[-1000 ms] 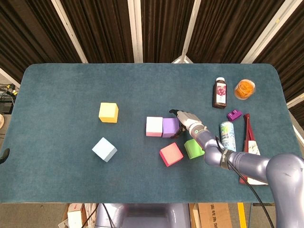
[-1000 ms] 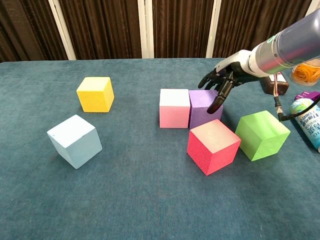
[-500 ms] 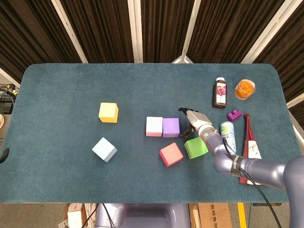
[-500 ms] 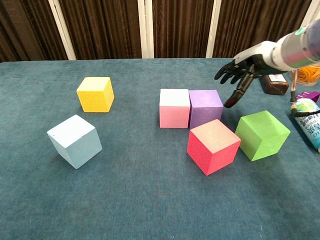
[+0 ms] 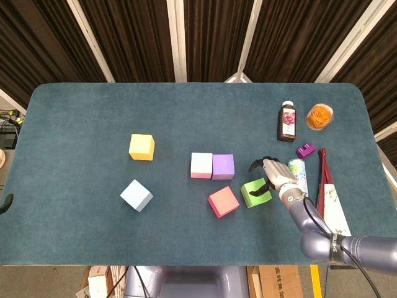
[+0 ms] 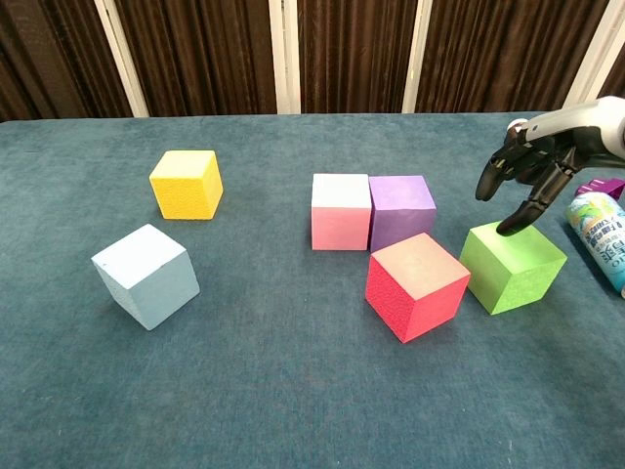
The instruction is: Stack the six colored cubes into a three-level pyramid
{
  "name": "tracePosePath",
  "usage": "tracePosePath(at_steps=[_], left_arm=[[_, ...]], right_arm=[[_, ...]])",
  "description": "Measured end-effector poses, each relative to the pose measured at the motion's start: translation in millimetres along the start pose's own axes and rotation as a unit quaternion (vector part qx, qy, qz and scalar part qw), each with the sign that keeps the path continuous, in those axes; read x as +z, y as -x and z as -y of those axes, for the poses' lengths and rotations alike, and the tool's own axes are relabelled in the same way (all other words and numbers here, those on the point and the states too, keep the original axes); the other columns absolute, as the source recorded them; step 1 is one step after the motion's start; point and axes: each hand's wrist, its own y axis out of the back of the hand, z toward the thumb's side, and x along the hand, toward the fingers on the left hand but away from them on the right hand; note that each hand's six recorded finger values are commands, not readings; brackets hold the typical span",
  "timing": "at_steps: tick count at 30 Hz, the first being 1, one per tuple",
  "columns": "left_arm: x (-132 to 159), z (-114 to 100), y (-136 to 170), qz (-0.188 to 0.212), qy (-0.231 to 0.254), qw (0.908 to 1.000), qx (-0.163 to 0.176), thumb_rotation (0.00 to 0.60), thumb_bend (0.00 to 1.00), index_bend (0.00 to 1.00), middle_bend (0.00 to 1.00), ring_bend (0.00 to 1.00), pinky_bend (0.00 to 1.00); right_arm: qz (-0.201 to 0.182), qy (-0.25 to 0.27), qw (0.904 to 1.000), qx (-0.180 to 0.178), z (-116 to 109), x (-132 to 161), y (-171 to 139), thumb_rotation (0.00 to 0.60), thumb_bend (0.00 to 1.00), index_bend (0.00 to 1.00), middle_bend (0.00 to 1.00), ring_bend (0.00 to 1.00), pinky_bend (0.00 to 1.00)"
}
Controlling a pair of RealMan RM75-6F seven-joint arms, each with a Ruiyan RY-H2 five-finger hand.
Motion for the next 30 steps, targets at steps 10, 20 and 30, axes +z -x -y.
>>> tracePosePath(at_steps=[10, 20, 30], left_arm=[[0, 0, 0, 0.001, 0.000, 1.0000, -0.001, 0.600, 0.36, 0.11, 0.00, 0.00, 0.00], [0, 0, 0, -0.001, 0.000, 1.0000, -0.001, 0.600, 0.36, 0.11, 0.00, 0.00, 0.00], [0, 0, 0, -0.002, 0.000, 1.0000, 0.000, 0.600, 0.36, 0.11, 0.00, 0.00, 0.00]], right_arm=[[-0.010, 0.017, 0.9998, 0.008, 8, 4, 4, 0.600, 0.15, 0.38, 0.27, 0.09, 0.00], [-0.035, 0.040, 0.9982, 0.025, 13, 11, 7, 0.600, 0.15, 0.38, 0.27, 0.09, 0.00], [-0.051, 0.050, 0.9967, 0.038, 19, 18, 9, 0.600, 0.15, 0.38, 0.27, 0.10, 0.00]])
